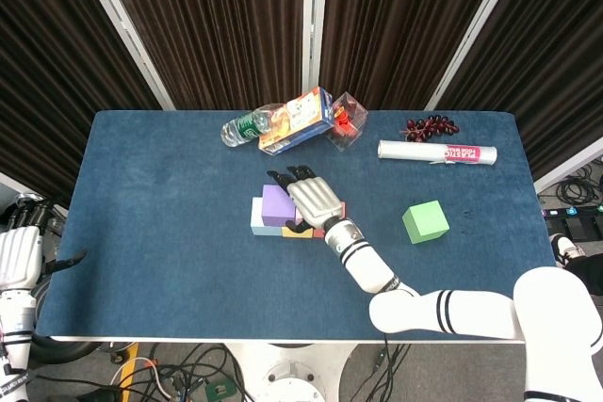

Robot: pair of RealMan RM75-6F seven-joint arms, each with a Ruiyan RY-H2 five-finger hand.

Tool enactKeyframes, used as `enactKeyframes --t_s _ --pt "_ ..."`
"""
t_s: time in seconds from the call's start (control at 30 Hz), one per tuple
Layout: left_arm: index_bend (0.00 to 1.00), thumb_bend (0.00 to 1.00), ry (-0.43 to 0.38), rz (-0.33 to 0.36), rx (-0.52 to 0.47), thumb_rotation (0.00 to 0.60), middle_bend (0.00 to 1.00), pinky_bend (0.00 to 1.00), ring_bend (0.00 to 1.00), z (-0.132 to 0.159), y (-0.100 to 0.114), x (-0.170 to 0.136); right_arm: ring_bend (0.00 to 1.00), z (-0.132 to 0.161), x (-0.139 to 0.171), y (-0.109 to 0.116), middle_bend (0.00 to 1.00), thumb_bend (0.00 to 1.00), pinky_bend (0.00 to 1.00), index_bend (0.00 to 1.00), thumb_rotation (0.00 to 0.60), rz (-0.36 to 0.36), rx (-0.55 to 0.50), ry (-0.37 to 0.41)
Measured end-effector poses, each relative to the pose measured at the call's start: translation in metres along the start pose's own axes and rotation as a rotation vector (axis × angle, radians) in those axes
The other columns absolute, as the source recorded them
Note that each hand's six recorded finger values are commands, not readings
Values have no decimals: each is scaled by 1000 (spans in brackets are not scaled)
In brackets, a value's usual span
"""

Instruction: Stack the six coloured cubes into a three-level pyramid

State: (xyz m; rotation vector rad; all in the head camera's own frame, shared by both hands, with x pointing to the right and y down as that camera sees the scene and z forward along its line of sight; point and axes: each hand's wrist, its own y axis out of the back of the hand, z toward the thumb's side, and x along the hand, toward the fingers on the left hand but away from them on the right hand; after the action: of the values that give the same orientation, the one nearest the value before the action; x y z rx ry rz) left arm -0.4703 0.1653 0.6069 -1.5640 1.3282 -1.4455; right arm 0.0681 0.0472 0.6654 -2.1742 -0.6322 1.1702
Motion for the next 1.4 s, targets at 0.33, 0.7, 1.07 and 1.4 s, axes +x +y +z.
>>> enactKeyframes --t_s 0.33,0.7,1.07,1.4 --pt "150 88 -1 5 1 600 160 123 127 1 2 0 0 -3 11 11 108 214 0 0 600 -16 -18 9" --pt "150 88 10 16 7 600 160 122 127 -2 5 -1 0 -50 66 51 108 217 0 0 600 -111 -25 -40" --pt "150 89 -10 11 36 600 160 123 127 4 5 -1 0 -127 140 77 129 225 0 0 600 -191 -60 -145" --pt "150 89 -22 -15 58 600 160 123 127 10 2 -3 0 -170 179 72 132 151 0 0 600 -140 -15 -214"
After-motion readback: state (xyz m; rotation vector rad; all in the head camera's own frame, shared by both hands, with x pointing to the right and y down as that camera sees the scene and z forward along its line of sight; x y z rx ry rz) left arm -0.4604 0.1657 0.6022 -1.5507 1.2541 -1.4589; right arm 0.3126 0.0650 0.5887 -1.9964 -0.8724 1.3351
